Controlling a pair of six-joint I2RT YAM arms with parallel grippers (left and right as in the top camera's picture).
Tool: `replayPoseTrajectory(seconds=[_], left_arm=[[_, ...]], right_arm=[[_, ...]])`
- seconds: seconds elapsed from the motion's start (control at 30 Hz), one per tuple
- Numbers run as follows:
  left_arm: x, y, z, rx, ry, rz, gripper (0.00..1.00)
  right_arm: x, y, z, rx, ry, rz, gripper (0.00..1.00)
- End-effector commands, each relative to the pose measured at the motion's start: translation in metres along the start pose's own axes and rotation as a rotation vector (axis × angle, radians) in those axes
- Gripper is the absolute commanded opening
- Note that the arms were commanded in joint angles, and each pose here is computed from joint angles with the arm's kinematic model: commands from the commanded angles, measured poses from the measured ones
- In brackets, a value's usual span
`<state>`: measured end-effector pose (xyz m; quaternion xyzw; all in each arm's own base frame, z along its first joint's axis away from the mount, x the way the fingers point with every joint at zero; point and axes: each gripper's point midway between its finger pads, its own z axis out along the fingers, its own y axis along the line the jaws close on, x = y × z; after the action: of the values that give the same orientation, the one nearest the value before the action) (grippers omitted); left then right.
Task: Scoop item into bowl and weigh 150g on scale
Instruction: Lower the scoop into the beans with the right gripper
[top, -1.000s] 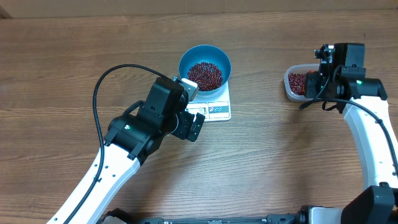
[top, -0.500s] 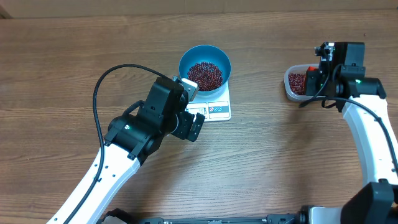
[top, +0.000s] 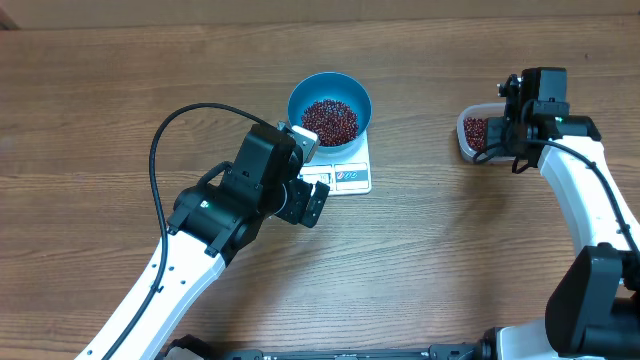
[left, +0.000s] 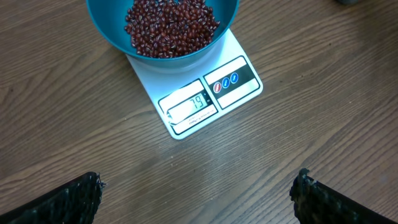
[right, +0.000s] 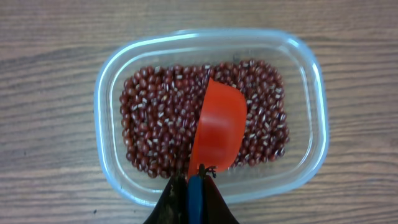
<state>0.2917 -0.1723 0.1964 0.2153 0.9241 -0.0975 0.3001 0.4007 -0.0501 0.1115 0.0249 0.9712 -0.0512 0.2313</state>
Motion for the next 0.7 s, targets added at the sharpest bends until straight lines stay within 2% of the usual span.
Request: replayPoseTrajectory(seconds=[0.0, 0.27, 0.67], left_arm=[[0.002, -0.001, 0.003, 0.007, 0.011, 0.015, 1.0], [0.002, -0.001, 0.002, 0.007, 0.01, 0.015, 1.0], [0.002, -0.001, 0.002, 0.007, 0.01, 0.015, 1.0]], right_arm=[[-0.002, -0.003, 0.003, 0.023, -0.008, 0.003, 0.04], [0.0, -0.016, 0.005, 0.096, 0.002, 0.004, 0.04], [0.011, -0.009, 0.024, 0.059, 0.059, 0.0, 0.04]])
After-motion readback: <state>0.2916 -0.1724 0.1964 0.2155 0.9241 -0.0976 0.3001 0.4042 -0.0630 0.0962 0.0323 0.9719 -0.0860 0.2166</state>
